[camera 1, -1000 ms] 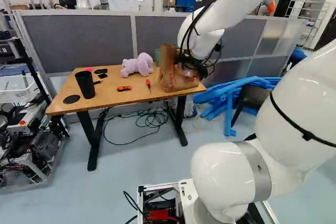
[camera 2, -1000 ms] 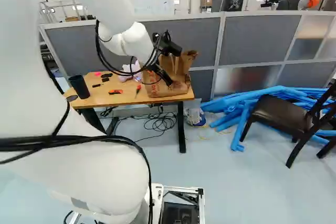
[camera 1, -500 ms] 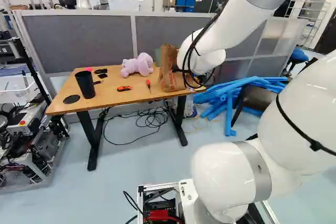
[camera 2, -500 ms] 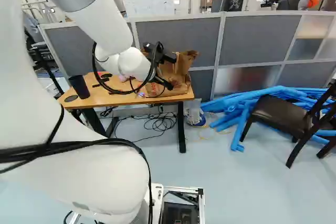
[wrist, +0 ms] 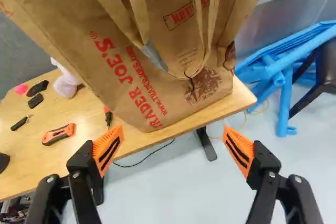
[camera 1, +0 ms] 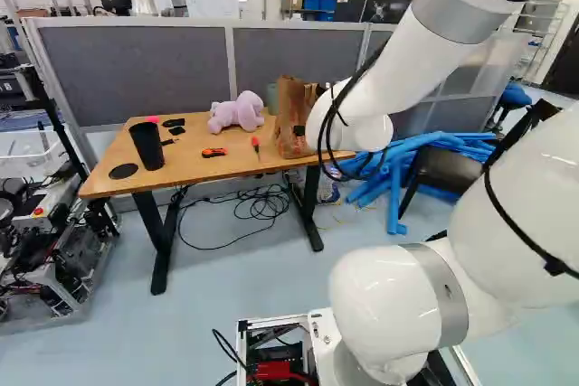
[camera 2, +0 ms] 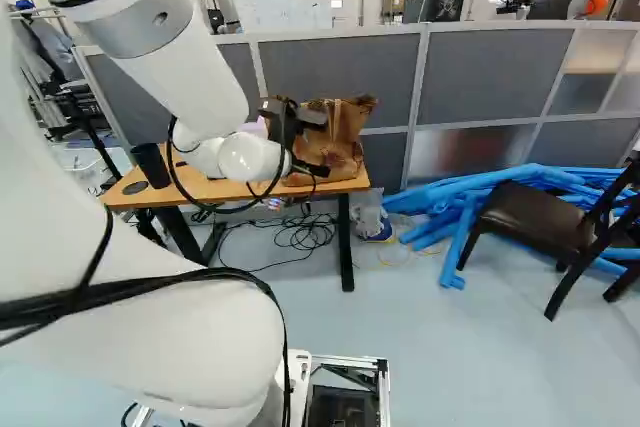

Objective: Pick up the bag on the ground and place it on the table

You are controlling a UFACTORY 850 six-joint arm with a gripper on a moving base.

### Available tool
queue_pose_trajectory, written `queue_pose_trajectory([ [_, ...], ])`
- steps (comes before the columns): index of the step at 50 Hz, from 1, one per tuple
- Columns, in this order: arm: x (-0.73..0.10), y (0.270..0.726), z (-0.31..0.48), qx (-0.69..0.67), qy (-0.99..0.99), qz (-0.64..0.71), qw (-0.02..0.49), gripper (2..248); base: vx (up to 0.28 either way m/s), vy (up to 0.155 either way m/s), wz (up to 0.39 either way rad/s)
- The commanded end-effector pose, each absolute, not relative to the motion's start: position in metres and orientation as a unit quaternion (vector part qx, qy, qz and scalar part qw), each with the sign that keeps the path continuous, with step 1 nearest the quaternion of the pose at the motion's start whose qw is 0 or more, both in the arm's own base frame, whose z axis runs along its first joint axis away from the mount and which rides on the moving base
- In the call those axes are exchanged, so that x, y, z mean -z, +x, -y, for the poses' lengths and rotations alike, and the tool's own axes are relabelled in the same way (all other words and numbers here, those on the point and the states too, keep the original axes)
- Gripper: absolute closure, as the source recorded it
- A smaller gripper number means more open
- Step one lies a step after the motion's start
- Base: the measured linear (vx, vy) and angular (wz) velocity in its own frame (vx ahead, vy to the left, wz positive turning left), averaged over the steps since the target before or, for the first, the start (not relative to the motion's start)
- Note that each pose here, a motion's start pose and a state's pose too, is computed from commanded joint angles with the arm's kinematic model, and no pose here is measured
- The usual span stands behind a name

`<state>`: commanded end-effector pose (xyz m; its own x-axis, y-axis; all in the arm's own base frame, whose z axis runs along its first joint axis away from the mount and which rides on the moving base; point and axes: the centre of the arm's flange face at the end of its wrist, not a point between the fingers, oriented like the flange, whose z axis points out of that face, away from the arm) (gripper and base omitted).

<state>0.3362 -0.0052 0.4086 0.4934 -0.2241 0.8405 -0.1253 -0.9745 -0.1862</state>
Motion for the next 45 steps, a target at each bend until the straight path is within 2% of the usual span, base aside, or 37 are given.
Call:
queue_pose_trajectory([
  [45,-0.373,0.284,0.001,0.564,-0.825,-0.019,0.011,3,0.000,0.000,0.000],
])
